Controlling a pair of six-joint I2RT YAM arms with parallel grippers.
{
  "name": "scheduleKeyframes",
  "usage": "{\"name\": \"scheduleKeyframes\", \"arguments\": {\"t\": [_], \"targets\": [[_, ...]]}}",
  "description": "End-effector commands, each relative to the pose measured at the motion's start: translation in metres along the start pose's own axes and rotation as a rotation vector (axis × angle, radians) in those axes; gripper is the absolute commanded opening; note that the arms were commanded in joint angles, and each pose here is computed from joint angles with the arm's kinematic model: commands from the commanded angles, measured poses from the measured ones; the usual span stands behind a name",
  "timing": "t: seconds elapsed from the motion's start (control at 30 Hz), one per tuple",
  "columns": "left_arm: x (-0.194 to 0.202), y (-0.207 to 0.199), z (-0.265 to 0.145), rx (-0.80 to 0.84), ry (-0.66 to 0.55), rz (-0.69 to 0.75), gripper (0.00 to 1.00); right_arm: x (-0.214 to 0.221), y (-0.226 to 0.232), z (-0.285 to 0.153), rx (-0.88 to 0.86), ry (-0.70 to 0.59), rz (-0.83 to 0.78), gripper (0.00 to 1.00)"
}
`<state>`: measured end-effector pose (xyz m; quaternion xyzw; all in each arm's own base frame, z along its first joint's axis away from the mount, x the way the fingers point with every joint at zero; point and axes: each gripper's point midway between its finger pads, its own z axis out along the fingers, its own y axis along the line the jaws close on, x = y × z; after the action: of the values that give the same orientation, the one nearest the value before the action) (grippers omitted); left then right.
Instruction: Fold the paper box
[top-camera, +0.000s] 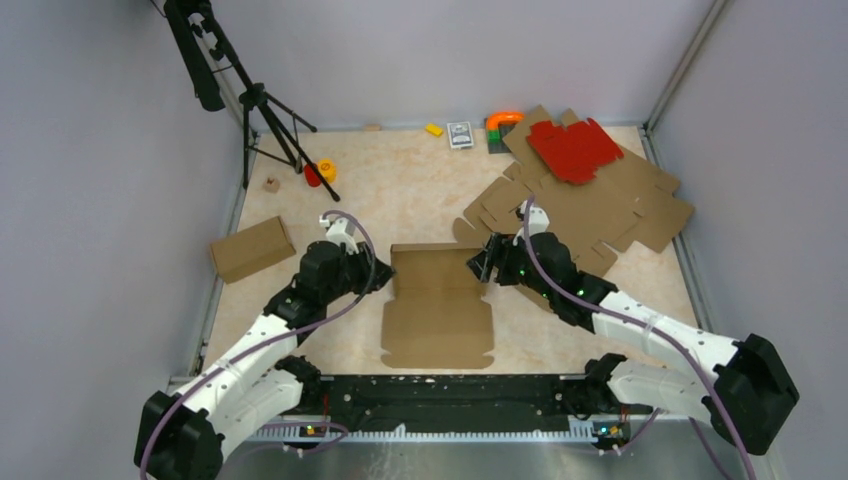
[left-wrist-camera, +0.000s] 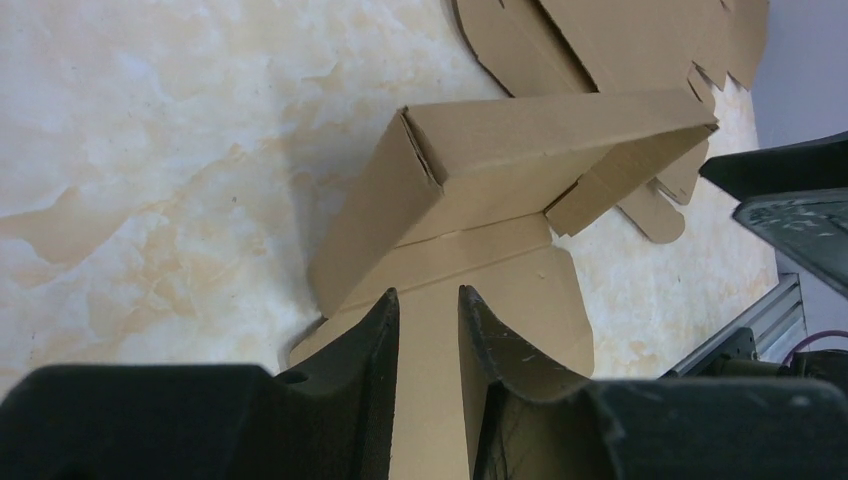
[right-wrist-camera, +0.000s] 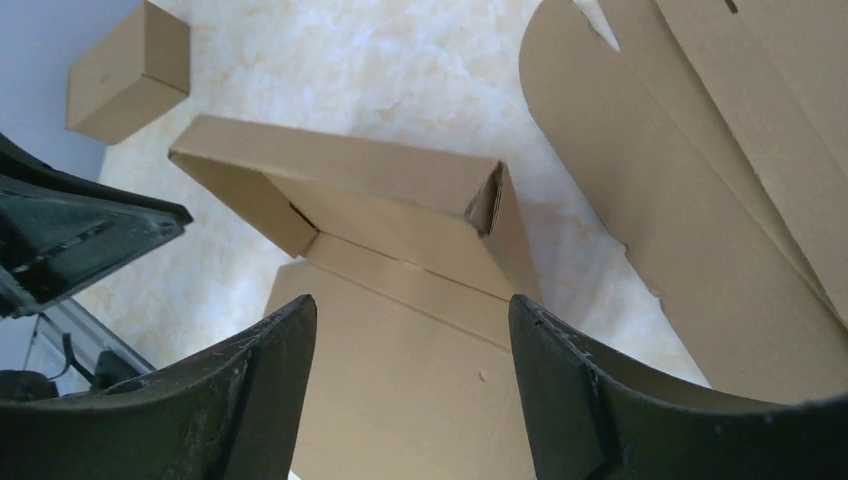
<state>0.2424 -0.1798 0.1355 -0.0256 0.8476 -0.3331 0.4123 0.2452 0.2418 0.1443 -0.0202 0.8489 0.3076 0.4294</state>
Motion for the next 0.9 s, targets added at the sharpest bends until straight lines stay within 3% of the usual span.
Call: {"name": "scheduleKeyframes", "arguments": {"t": [0.0, 0.2, 0.53, 0.87], "targets": [[0.004, -0.002, -0.002, 0.017, 0.017, 0.004, 0.29, -0.029, 0.011, -0.009, -0.02, -0.085, 0.001, 0.7], [0.002, -0.003, -0.005, 0.018, 0.003, 0.01, 0.34, -0.047, -0.012, -0.005, 0.113, -0.133, 0.074, 0.77], [-0.036, -0.015, -0.018, -0.002, -0.11, 0.017, 0.71, -0.072, -0.014, 0.0, 0.154, -0.183, 0.152, 0.81], [-0.061, -0.014, 0.011, -0.015, -0.124, -0.022, 0.76, -0.063, -0.02, 0.023, 0.224, -0.127, 0.23, 0.73]]}}
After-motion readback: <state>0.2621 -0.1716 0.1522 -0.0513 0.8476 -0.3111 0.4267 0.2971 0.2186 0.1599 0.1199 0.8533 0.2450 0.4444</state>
